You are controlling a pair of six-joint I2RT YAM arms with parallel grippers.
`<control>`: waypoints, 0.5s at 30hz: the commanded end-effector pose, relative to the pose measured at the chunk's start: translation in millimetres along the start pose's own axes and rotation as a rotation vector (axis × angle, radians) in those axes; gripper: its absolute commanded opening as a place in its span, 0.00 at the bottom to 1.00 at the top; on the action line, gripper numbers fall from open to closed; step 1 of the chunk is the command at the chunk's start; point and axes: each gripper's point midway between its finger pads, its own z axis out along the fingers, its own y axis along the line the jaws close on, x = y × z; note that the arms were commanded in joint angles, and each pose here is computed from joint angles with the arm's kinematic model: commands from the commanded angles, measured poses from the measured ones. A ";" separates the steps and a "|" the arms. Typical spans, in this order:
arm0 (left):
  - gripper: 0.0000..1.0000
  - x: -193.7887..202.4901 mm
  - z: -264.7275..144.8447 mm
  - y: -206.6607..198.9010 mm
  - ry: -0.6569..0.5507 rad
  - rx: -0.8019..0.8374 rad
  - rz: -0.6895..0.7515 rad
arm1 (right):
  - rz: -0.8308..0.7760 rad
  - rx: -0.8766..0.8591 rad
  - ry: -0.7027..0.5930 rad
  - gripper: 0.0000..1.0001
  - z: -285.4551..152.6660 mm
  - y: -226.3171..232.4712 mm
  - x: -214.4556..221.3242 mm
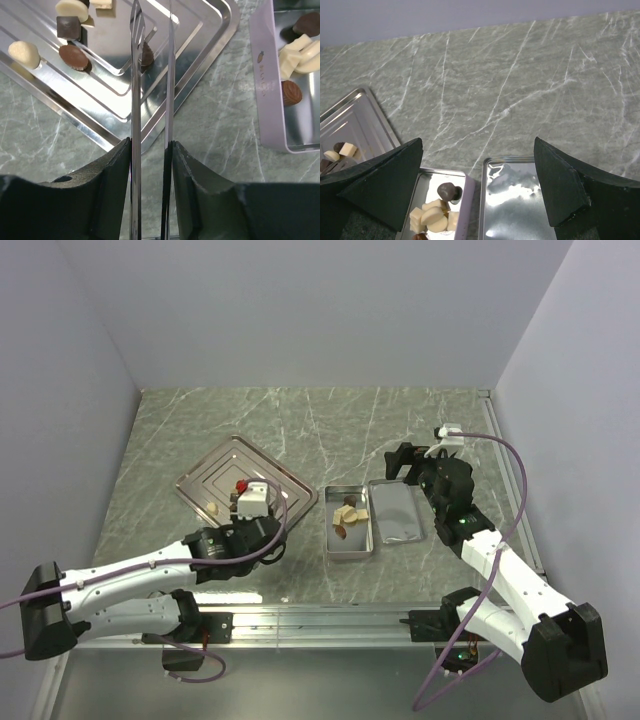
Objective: Pack the chocolate
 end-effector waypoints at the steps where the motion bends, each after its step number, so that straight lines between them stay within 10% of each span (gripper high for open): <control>1: 0.43 -7.5 -6.2 3.0 -0.025 -0.032 -0.039 | -0.003 -0.015 -0.061 0.98 2.2 7.2 -27.3; 15: 0.43 9.3 -8.3 1.4 0.007 -0.078 -0.002 | -0.002 -0.011 -0.062 0.98 2.6 6.1 -28.3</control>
